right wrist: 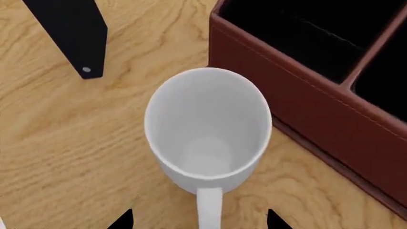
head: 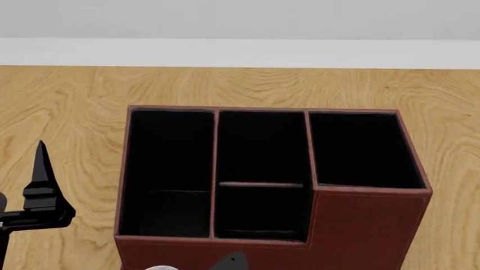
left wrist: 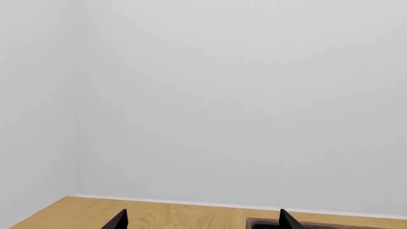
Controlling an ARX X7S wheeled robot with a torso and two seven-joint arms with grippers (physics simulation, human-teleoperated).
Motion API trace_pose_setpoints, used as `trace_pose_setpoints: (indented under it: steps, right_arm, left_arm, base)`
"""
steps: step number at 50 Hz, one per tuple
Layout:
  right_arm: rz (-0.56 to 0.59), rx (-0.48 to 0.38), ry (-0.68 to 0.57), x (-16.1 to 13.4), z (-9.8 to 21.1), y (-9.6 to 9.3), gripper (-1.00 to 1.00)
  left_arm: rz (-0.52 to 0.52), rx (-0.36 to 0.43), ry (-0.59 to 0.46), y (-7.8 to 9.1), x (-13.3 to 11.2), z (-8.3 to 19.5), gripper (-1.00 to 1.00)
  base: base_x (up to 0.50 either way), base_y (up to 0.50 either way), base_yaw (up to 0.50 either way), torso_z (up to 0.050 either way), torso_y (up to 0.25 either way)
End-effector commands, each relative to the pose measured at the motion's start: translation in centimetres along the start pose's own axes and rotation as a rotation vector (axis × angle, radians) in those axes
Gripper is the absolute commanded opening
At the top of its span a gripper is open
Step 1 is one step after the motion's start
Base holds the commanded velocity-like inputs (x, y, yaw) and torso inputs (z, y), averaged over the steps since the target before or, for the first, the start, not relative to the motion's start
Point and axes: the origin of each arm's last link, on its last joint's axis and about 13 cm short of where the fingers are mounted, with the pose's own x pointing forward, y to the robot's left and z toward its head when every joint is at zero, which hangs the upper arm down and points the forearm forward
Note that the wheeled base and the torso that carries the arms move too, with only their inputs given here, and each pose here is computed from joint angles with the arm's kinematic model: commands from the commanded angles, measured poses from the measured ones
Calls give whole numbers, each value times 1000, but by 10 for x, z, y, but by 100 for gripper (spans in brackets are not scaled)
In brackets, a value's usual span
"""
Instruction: Pick up the white mug and place it to the right of the caddy.
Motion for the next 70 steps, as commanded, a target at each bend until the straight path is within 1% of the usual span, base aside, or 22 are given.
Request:
trace_pose_setpoints:
  steps: [1, 14, 32, 70]
  right_arm:
    - [16, 7, 24, 7, 2, -4, 100]
    - [16, 20, 24, 13, 5, -8, 100]
    - [41, 29, 49, 24, -4, -8, 100]
    - [59, 64, 83, 38, -20, -10, 100]
  left_arm:
    - [4, 1, -2, 1, 0, 1, 100]
    - [3, 0, -3, 0, 0, 0, 100]
    - [1, -1, -3, 0, 0, 1, 100]
    - [1, 6, 2, 0, 1, -1, 100]
  base:
    - [0, 0, 0, 0, 0]
    - [0, 0, 0, 0, 0]
    - [0, 0, 0, 0, 0]
    - [0, 0, 0, 0, 0]
